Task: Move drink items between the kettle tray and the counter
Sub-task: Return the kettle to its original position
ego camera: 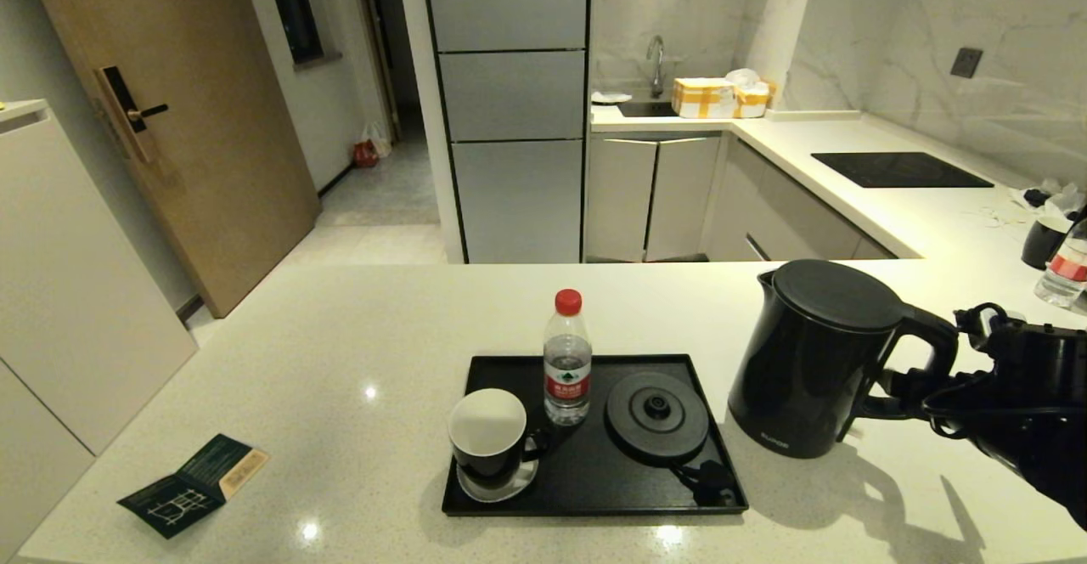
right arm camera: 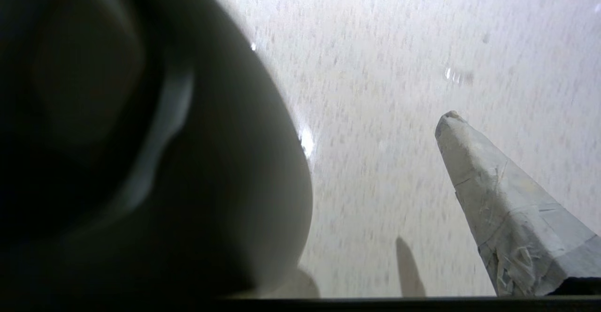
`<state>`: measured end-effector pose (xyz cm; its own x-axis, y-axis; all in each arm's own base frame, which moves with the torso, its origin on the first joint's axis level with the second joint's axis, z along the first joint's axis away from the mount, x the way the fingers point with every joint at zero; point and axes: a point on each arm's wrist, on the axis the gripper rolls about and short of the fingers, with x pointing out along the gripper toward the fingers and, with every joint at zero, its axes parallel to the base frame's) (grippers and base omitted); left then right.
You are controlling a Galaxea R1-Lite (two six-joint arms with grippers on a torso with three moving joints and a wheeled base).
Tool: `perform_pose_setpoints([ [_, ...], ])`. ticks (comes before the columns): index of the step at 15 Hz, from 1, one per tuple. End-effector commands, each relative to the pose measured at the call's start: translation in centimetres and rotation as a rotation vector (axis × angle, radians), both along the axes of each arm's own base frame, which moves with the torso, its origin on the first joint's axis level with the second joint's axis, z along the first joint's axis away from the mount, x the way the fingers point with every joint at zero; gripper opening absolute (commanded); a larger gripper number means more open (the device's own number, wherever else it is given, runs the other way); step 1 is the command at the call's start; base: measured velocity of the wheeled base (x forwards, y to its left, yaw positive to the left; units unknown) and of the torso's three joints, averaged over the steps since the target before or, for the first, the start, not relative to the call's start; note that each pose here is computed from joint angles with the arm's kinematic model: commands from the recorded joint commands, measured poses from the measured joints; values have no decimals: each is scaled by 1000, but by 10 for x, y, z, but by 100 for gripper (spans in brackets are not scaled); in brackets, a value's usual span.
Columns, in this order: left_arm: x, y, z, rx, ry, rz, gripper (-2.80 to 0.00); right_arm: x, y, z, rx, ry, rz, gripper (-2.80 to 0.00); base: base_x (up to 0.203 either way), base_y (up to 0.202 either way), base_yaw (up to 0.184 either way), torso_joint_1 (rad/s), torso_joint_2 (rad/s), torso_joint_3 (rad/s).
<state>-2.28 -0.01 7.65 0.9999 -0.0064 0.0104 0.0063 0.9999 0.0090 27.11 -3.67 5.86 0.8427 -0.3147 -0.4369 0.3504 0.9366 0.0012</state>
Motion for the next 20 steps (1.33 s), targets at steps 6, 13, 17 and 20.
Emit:
perform_pose_setpoints([
  [6, 0, 0, 0, 0, -2, 0, -280, 13, -13, -14, -75, -34, -11, 0, 0, 0, 0, 0, 0, 0],
  [13, 0, 0, 0, 0, -2, 0, -280, 17, -21, -25, -98, -45, -19, -280, 0, 0, 0, 0, 0, 0],
  [17, 0, 0, 0, 0, -2, 0, -280, 17, -21, -23, -96, -51, -13, -280, 0, 0, 0, 0, 0, 0],
  [20, 0, 0, 0, 0, 0, 0, -280, 10, -19, 6, -109, -126, -16, -280, 0, 0, 0, 0, 0, 0],
])
